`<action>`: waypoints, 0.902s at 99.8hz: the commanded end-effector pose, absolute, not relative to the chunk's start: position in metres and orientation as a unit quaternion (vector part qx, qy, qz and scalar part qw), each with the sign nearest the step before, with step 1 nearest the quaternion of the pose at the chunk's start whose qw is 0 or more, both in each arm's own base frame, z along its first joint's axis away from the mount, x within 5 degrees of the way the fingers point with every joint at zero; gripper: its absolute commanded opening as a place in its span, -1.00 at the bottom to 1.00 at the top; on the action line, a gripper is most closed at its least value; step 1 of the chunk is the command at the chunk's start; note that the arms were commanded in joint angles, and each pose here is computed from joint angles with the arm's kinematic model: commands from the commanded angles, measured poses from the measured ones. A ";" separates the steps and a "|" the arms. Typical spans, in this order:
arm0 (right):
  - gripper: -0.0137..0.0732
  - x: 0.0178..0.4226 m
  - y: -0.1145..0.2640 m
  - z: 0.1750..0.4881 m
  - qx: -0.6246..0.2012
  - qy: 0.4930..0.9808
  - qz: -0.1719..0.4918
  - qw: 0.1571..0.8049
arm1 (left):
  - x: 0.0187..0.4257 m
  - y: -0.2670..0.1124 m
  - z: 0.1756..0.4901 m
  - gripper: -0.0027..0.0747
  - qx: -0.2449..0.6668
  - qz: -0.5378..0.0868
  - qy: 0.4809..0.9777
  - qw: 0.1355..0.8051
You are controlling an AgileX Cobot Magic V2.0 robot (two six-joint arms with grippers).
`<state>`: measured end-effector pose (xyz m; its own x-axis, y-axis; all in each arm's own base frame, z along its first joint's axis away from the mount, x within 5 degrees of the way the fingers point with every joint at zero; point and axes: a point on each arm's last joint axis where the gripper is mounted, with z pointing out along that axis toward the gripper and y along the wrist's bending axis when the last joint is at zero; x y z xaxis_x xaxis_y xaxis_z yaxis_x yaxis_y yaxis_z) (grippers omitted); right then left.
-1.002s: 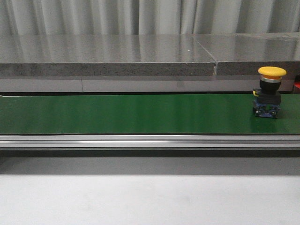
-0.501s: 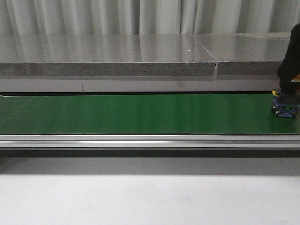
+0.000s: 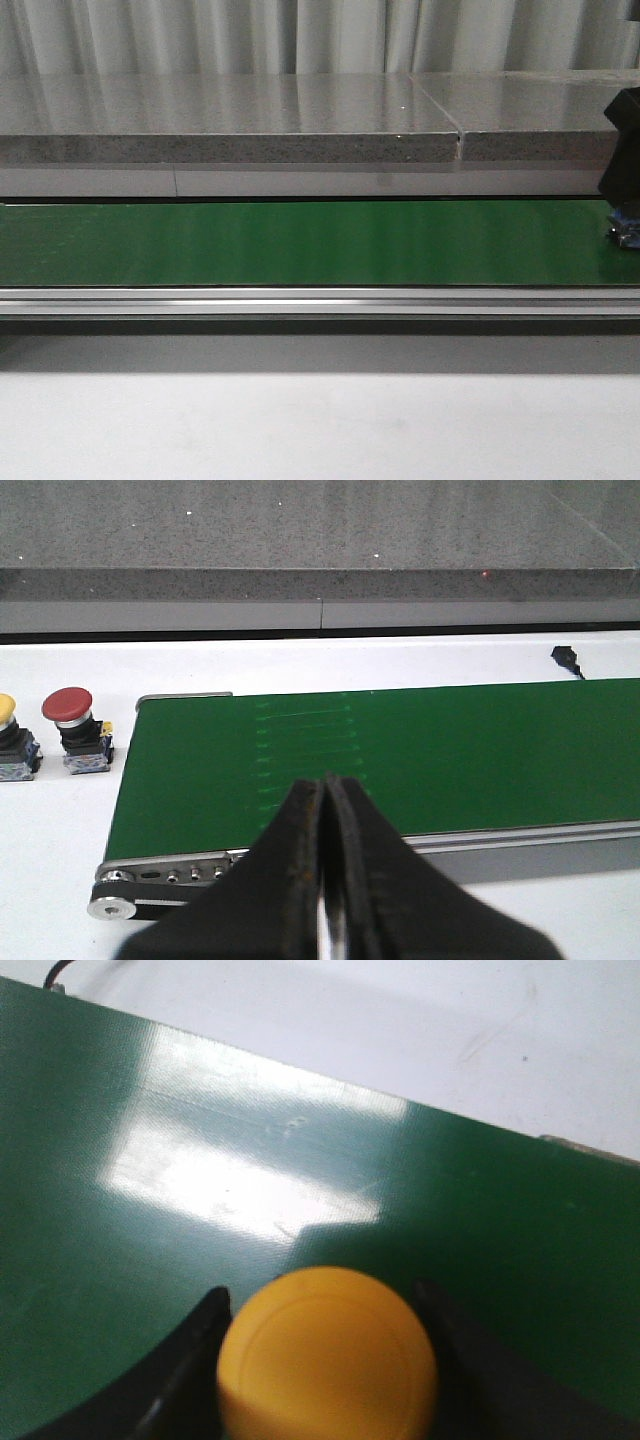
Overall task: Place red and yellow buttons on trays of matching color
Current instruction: 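Grasp the yellow button off the belt end with the right gripper, then lower the yellow button into the yellow tray and open the right gripper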
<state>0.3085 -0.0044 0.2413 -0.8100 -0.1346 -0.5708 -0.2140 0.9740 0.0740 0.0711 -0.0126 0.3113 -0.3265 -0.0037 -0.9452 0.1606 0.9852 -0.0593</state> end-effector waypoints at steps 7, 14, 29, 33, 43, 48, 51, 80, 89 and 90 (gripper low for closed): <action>-0.37 0.307 -0.004 0.260 -0.072 0.941 0.076 0.322 | 0.073 -0.014 0.325 -0.98 0.049 -0.081 0.785 0.612; -0.37 0.304 -0.004 0.265 -0.067 0.940 0.080 0.324 | 0.073 -0.014 0.325 -0.98 0.049 -0.081 0.785 0.612; -0.39 0.292 -0.007 0.287 -0.059 0.930 0.074 0.356 | 0.073 -0.014 0.325 -0.98 0.049 -0.081 0.785 0.612; -0.39 0.288 -0.010 0.294 -0.051 0.926 0.072 0.368 | 0.073 -0.014 0.325 -0.98 0.049 -0.081 0.785 0.612; -0.39 0.275 -0.023 0.311 -0.017 0.917 0.064 0.393 | 0.073 -0.014 0.325 -0.98 0.049 -0.081 0.785 0.612; -0.39 0.267 -0.034 0.320 0.006 0.913 0.053 0.405 | 0.073 -0.014 0.325 -0.98 0.049 -0.081 0.785 0.612; -0.39 0.262 -0.041 0.323 0.018 0.912 0.043 0.408 | 0.073 -0.014 0.325 -0.98 0.049 -0.081 0.785 0.612; -0.39 0.215 -0.119 0.335 0.243 0.883 -0.055 0.397 | 0.073 -0.014 0.325 -0.98 0.049 -0.081 0.785 0.612; -0.39 0.207 -0.135 0.333 0.296 0.863 -0.071 0.402 | 0.073 -0.014 0.325 -0.98 0.049 -0.081 0.785 0.612; -0.39 0.206 -0.137 0.333 0.301 0.861 -0.073 0.404 | 0.073 -0.014 0.325 -0.98 0.049 -0.081 0.785 0.612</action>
<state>0.2147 -0.1239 0.3173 -0.6112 0.4313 -0.6637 0.4956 0.8623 0.1040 0.0711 -0.0126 0.3113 -0.3265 -0.0037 -0.9452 0.1606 0.9852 -0.0593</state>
